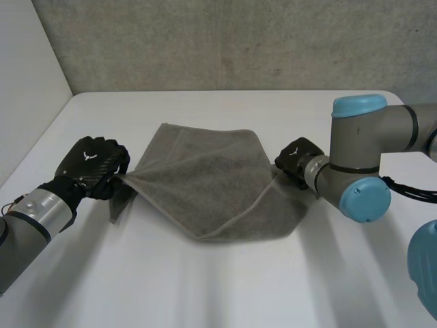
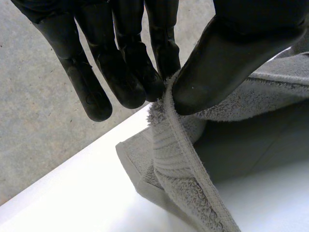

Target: Fold the towel.

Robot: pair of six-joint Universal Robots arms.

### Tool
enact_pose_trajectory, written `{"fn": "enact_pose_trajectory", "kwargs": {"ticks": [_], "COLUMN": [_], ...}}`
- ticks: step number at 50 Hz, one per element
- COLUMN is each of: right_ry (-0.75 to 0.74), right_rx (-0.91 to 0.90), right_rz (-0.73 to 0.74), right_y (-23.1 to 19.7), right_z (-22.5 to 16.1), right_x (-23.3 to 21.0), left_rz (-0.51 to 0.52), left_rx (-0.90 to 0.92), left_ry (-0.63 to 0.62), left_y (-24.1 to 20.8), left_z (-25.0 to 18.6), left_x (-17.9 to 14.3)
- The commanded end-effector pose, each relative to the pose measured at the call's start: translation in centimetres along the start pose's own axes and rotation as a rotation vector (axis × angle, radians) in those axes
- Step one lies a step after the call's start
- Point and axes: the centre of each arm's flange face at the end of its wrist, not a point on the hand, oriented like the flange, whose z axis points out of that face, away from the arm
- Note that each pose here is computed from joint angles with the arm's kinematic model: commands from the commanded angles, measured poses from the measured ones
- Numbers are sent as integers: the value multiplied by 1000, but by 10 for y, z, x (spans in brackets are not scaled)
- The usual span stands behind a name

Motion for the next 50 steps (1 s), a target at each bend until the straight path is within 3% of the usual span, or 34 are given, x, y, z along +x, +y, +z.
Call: {"fn": "enact_pose_trajectory", "kwargs": {"ticks": [1, 9, 18, 25, 33, 39, 46, 50], "right_ry": [14, 47, 32, 291, 397, 366, 269, 253], "right_rx": [78, 160, 185, 484, 663, 652, 471, 487], "right_rz": [148, 296, 263, 300, 441, 436, 363, 322], "right_y": [-27, -42, -69, -126, -152, -151, -121, -121], "right_z": [-30, -73, -130, -181, -225, -213, -127, -96], "right_x": [28, 65, 79, 138, 172, 166, 133, 119], "left_rz": [4, 9, 92, 132, 37, -57, -156, -169], "left_rx": [6, 14, 129, 205, 299, 350, 272, 267], "left_ry": [0, -3, -68, -183, -248, -254, -170, -127], "left_y": [-2, -4, -54, -94, -145, -158, -117, -107], "left_z": [1, 0, -4, -8, -13, -9, 43, 72], "left_x": [0, -1, -21, -63, -102, -120, -118, -113]}}
